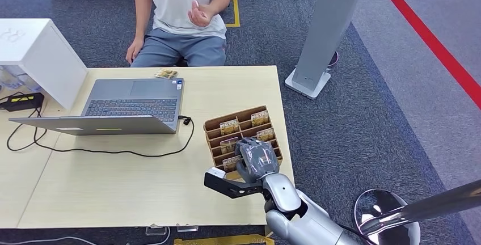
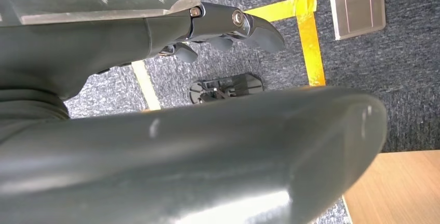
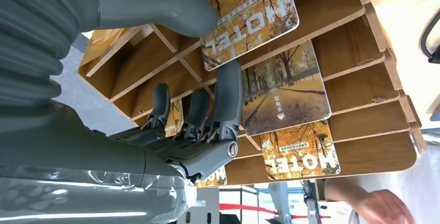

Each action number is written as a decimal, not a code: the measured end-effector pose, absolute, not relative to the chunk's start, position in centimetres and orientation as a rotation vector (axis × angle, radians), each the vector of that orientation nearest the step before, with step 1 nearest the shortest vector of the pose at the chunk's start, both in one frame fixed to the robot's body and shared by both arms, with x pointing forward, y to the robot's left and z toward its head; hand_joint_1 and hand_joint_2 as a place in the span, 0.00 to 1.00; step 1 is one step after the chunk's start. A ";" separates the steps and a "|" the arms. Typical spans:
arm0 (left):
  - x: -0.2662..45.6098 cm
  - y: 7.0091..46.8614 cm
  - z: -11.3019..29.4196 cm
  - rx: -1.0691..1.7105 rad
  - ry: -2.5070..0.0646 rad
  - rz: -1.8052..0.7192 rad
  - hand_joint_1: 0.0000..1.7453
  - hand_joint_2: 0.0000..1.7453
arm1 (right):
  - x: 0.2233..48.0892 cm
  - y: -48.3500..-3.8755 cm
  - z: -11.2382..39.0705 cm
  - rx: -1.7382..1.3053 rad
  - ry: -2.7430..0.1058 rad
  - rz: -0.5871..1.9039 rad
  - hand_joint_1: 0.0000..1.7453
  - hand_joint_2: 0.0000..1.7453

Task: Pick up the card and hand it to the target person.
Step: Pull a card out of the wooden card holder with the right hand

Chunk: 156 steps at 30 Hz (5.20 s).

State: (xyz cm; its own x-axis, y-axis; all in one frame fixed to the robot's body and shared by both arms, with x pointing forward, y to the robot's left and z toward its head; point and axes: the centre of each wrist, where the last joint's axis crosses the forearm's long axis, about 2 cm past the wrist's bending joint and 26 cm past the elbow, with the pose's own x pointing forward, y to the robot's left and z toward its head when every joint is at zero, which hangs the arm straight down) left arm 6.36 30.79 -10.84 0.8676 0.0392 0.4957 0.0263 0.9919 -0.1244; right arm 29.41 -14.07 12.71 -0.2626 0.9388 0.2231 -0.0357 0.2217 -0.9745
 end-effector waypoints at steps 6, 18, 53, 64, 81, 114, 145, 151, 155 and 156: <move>6.3 30.8 -10.8 -0.128 -0.521 0.006 0.00 0.00 | 29.3 -14.1 12.6 -0.900 -1.492 1.226 0.46 1.00; 6.3 30.8 -10.8 -0.128 -0.521 0.006 0.00 0.00 | 29.0 -13.9 12.8 -0.906 -1.508 1.218 0.39 1.00; 6.3 30.8 -10.8 -0.129 -0.521 0.014 0.00 0.00 | 27.7 -13.8 14.6 -0.914 -1.563 1.224 0.43 1.00; 6.3 30.8 -10.8 -0.129 -0.520 0.014 0.00 0.00 | 27.9 -13.8 13.5 -0.901 -1.521 1.236 0.46 1.00; 6.3 30.8 -10.8 -0.128 -0.521 0.014 0.00 0.00 | 28.0 -13.6 13.1 -0.894 -1.515 1.243 0.60 1.00; 6.3 30.8 -10.8 -0.129 -0.521 0.007 0.00 0.00 | 27.9 -13.6 13.2 -0.897 -1.511 1.227 0.43 1.00; 6.3 30.8 -10.8 -0.128 -0.518 0.015 0.00 0.00 | 26.8 -13.6 13.8 -0.859 -1.537 1.220 0.50 1.00; 6.3 30.8 -10.8 -0.129 -0.518 0.013 0.00 0.00 | 26.8 -13.4 13.3 -0.845 -1.523 1.231 0.54 1.00; 6.4 30.8 -10.8 -0.129 -0.518 0.012 0.00 0.00 | 26.9 -13.3 13.2 -0.842 -1.523 1.228 0.63 1.00; 6.4 30.8 -10.8 -0.130 -0.518 0.011 0.00 0.00 | 26.9 -13.3 13.1 -0.843 -1.523 1.228 0.65 1.00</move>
State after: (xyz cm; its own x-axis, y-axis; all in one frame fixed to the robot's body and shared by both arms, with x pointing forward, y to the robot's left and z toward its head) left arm 6.35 30.81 -10.84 0.8689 0.0433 0.4931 0.0223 0.9917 -0.1263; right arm 26.90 -13.32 13.13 -0.2906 0.9216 0.2572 -0.0559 0.2520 -0.9661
